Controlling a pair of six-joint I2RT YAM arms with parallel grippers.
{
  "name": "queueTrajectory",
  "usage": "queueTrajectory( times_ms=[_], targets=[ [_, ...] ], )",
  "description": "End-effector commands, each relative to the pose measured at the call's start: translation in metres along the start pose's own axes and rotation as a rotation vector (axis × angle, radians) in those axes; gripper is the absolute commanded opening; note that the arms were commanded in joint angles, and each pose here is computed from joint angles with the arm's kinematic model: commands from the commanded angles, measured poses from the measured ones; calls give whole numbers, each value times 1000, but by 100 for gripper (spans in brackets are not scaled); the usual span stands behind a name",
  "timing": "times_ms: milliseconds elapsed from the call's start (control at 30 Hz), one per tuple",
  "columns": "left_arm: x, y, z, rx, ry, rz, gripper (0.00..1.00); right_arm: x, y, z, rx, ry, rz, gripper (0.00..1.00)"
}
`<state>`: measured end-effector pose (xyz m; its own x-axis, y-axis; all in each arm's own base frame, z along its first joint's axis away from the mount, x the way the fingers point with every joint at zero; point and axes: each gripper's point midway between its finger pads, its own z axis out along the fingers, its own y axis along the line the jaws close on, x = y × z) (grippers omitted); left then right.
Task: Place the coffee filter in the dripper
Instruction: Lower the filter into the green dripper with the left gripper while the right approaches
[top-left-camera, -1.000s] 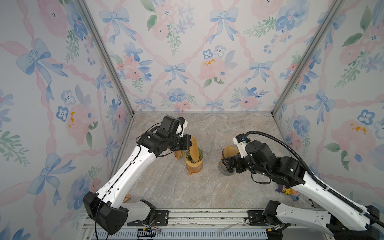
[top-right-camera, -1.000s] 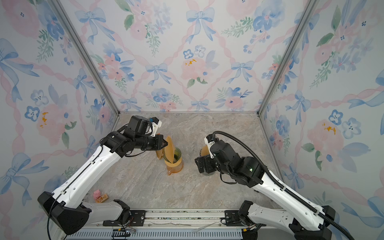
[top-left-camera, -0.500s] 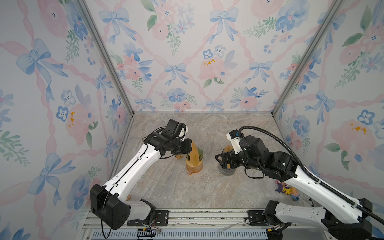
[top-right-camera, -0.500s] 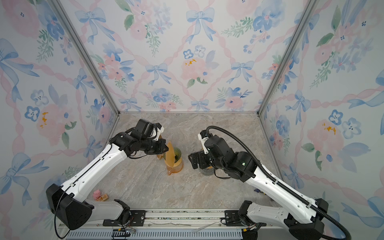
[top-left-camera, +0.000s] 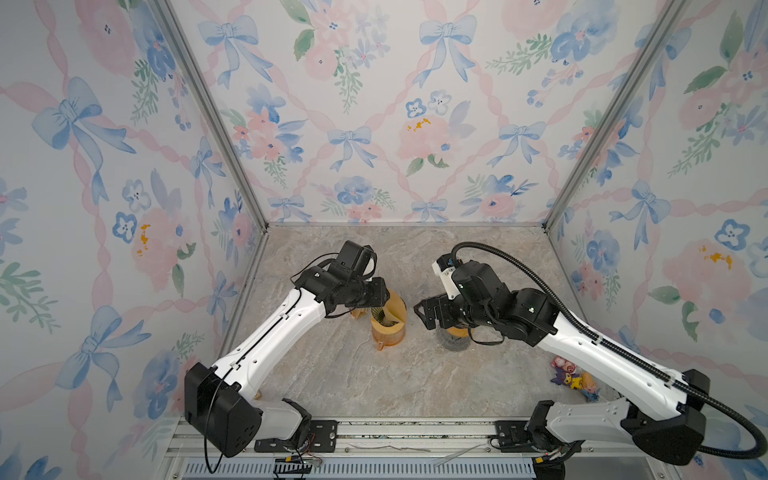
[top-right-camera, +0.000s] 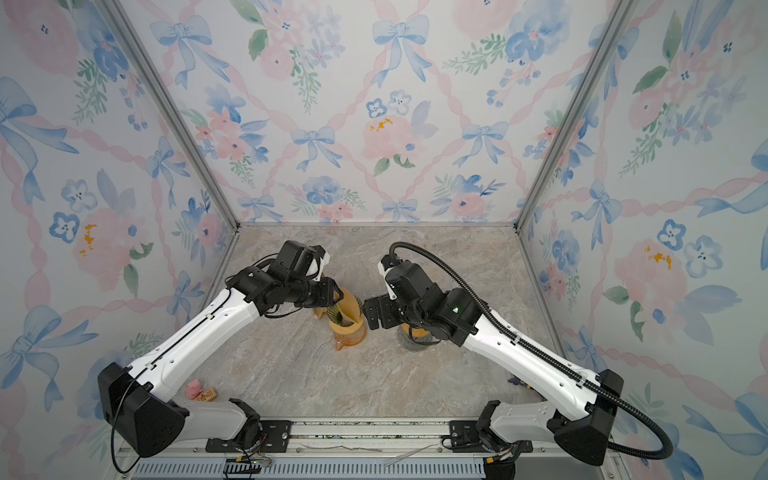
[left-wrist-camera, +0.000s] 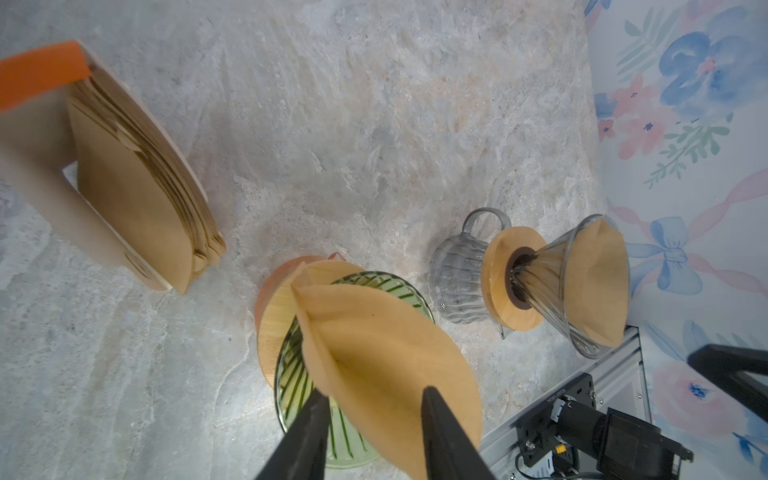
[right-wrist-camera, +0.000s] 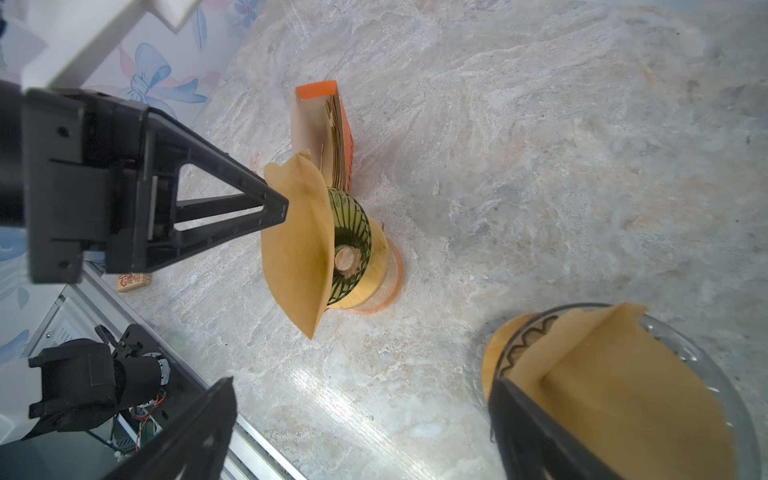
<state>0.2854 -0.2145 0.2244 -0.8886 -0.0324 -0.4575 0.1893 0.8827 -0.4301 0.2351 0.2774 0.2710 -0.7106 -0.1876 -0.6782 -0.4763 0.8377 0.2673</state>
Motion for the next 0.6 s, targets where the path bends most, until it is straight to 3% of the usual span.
queueTrajectory(
  times_ms=[0,267,567],
  targets=[
    [-3,-2,-18,-19,-105,49,41,-13,11,3,-23,-21,-10,96],
    [31,16,-30,-19,-138,-39,46,-20,18,33,-10,67,-34,96],
    [35,18,-29,2,-173,-138,54,-18,26,67,-17,160,-92,96]
  ],
)
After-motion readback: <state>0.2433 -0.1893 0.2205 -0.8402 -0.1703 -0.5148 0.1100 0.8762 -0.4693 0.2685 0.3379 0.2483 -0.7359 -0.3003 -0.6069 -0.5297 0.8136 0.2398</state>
